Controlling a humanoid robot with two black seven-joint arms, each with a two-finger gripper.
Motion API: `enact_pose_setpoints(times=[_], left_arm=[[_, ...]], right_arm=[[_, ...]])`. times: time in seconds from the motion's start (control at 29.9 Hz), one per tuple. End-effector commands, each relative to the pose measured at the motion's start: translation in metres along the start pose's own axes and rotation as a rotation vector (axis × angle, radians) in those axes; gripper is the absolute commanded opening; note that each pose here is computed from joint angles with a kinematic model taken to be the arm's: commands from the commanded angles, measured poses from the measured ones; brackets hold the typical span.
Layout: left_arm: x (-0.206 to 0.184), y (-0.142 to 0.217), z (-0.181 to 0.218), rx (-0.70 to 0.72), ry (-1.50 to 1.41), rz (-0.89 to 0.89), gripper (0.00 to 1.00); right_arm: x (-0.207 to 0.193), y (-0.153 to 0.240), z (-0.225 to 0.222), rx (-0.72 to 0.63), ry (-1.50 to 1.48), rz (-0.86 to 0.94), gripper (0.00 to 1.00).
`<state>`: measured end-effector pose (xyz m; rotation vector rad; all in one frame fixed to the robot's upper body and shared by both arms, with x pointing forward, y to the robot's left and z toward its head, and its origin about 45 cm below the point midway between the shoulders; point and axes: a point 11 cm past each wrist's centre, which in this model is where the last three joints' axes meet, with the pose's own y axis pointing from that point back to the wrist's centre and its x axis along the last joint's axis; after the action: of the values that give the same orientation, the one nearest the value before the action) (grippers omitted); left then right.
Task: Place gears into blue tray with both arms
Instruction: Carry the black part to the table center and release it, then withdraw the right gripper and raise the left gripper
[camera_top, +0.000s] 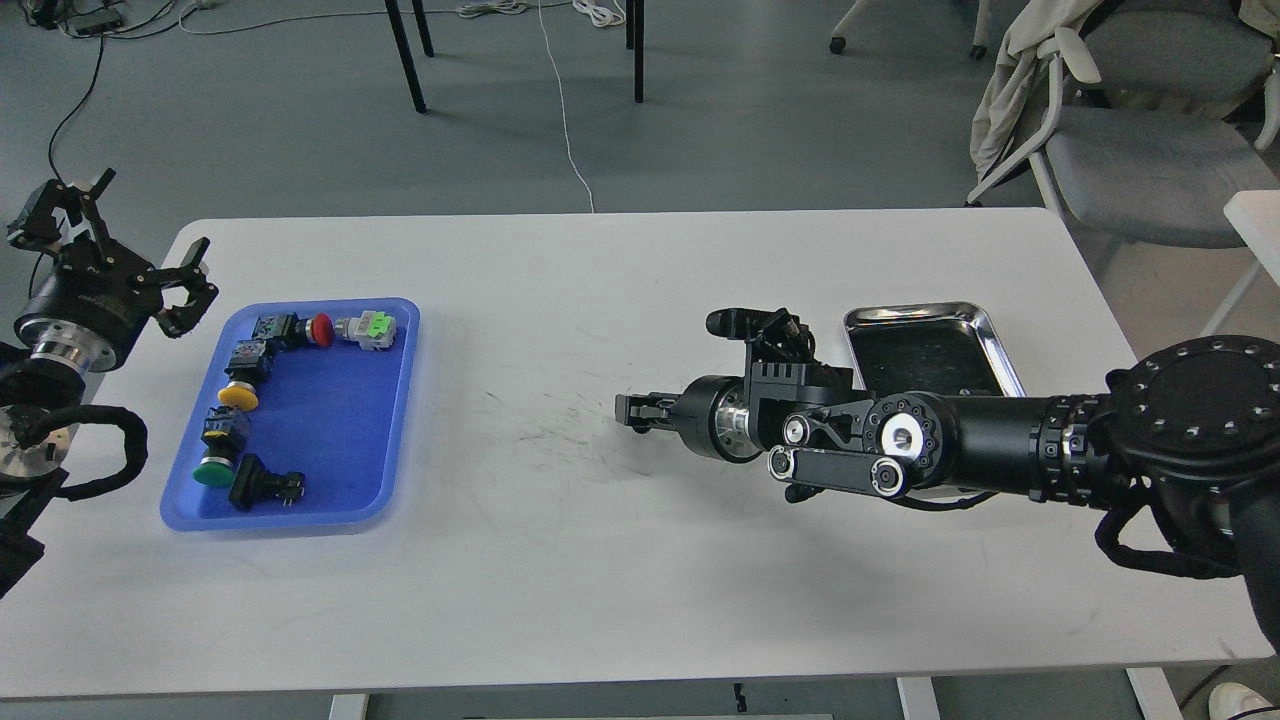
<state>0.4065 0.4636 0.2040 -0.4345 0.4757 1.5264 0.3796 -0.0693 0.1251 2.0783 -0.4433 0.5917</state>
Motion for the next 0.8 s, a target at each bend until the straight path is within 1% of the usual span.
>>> enact_pose_setpoints(times=[0.0,0.1,0.17,0.27,0.4,0.5,0.57,0.67,0.77], left_arm=[[0.001,0.0,0.001,0.0,-0.004,0.004,0.99],[0.004,0.002,0.005,0.0,-0.016,0.012,0.99],[0.004,0.002,0.005,0.004,-0.02,0.012,0.99],[0.001,0.002,0.011,0.007,-0.048,-0.004,0.99],[-0.018,-0.001,0.028,0.006,-0.102,-0.067,0.99],[-0.034,0.001,0.047,0.001,-0.145,-0.121,0.99],[-0.044,0.007,0.048,0.039,-0.203,-0.166,0.99],[-0.069,0.015,0.056,0.075,-0.286,-0.255,0.99],[-0.099,0.025,0.055,0.108,-0.366,-0.353,0.99]], right_arm=[[0.016,0.001,-0.01,0.024,-0.028,0.042,0.77],[0.041,0.002,-0.025,0.072,-0.112,0.109,0.84],[0.053,0.004,-0.033,0.104,-0.185,0.144,0.84],[0.072,0.009,-0.052,0.191,-0.304,0.185,0.84],[0.092,0.019,-0.077,0.322,-0.482,0.229,0.84],[0.132,0.056,-0.03,0.346,-0.665,0.34,0.84],[0.151,0.092,0.018,0.346,-0.785,0.42,0.85],[0.165,0.145,0.078,0.35,-0.926,0.534,0.87],[0.16,0.187,0.126,0.376,-1.065,0.606,0.88]])
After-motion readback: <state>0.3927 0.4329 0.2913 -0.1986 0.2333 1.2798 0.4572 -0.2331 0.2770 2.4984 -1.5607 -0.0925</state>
